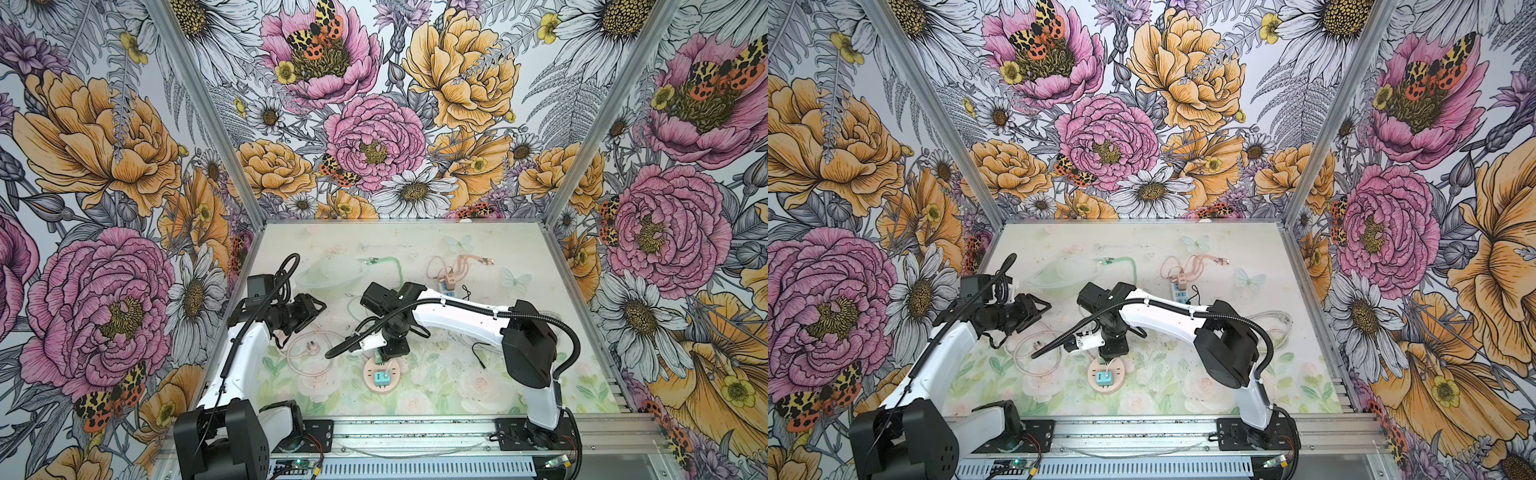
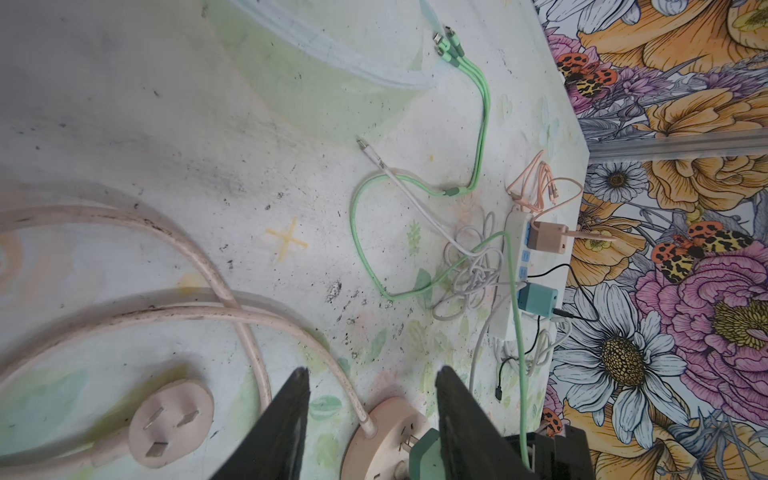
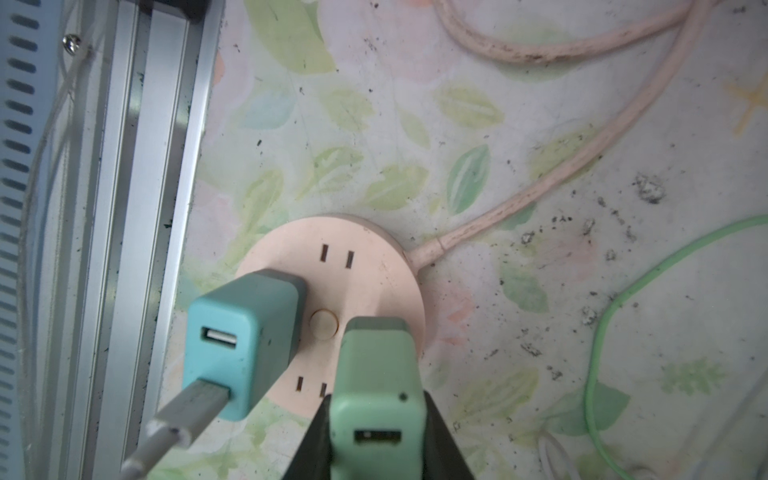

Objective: Insert the plug

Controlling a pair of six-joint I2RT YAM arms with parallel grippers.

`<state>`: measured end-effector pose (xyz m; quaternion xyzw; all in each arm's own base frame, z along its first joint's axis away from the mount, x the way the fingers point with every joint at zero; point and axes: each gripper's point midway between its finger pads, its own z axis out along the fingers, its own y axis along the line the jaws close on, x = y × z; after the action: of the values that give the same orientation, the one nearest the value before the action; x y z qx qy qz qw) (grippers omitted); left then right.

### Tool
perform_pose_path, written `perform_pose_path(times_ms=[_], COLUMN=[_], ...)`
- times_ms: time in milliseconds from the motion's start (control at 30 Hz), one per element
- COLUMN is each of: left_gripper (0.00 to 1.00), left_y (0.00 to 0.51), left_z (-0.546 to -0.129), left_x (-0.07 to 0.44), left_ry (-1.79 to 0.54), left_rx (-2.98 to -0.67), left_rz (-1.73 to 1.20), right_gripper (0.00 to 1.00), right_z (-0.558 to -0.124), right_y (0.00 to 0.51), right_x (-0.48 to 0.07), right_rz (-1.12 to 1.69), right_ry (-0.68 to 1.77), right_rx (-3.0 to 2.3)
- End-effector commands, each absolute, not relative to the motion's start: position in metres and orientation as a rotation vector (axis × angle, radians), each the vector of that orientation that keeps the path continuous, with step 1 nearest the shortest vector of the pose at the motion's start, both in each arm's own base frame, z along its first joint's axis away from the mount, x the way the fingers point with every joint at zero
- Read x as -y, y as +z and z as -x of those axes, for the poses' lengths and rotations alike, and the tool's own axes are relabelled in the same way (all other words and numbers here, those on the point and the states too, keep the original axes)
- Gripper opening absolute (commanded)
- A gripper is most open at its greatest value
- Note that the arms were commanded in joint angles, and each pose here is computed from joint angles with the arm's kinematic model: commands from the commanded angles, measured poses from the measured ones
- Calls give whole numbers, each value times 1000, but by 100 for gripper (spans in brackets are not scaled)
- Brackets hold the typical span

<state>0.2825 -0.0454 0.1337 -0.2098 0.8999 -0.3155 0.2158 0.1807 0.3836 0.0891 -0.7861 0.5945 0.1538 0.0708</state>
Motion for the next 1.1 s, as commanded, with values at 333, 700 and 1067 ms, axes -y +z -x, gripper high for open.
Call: perform_pose_path(times_ms=[333,700,1067], left_gripper=[24,16,10], left_y=[142,121,66], left_z=[-269,-211,-199], left_x=[71,119,148], left_ry=[-646,-590,-525], left_rx=[-2576,-2766,-2904], left_rz=[416,498,504], right_gripper=[0,0,0], right_z=[-220,-256,-258], right_y=[128,154,167], right_x=[-381,-359,-339], right_rz=[2058,1853,1762], right_ry=[504,543,592], right_rx=[-1836,-1772,-1739])
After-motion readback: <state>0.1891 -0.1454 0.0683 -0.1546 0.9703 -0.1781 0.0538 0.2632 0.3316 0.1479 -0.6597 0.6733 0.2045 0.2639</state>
